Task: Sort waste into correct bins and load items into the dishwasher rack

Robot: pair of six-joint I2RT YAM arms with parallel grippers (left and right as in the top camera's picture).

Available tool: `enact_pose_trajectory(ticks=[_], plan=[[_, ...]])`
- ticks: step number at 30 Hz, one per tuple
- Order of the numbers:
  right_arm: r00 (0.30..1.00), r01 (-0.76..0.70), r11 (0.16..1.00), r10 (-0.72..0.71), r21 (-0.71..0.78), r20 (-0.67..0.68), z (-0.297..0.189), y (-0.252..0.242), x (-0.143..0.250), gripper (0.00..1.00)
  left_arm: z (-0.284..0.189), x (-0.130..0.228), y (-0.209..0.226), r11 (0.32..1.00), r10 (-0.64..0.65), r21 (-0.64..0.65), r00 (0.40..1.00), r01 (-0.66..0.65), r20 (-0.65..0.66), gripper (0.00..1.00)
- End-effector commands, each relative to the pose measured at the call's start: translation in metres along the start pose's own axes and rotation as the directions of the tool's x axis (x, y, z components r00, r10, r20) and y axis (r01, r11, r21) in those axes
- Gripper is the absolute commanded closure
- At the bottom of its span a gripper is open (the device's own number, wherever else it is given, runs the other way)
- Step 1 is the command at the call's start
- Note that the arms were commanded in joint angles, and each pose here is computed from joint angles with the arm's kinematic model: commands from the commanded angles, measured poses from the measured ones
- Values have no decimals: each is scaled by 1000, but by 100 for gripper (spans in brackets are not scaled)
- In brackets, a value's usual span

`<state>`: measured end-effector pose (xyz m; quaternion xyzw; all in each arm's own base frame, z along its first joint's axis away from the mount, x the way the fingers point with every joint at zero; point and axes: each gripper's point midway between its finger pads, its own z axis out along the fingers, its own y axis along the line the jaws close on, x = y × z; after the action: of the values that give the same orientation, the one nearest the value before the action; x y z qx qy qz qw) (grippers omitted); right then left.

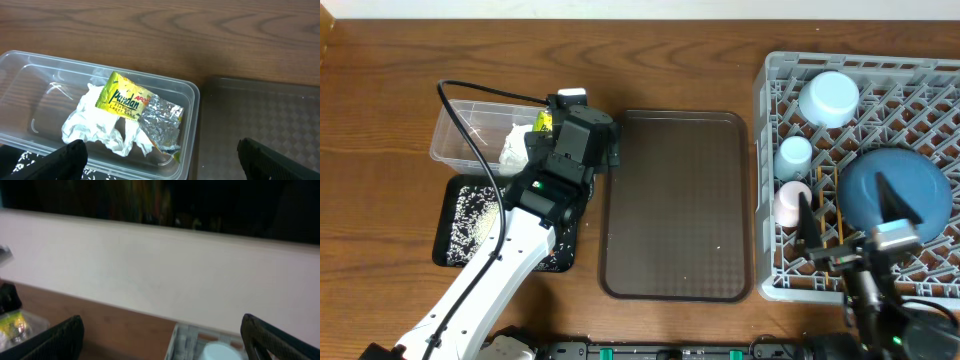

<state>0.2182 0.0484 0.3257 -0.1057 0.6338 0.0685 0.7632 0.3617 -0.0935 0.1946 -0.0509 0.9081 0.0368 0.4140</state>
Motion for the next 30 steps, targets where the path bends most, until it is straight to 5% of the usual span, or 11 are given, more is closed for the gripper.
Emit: enact_pose_trajectory(ticks=[1,11,22,30], plan=[[998,-60,998,60,7,-24,1,1,37,1,-1,-2,4,1000,7,-21,1000,-7,11,1],[997,-62,998,62,-1,-37,-1,6,105,1,-1,-2,4,1000,7,-21,1000,-7,11,2],[974,-46,999,43,-6,-221,-6,10,164,1,-1,-2,4,1000,7,-21,1000,-7,11,1],[968,93,995,-100,-41,-232,-7,11,167,1,-1,-2,4,1000,7,-21,1000,-7,11,1]])
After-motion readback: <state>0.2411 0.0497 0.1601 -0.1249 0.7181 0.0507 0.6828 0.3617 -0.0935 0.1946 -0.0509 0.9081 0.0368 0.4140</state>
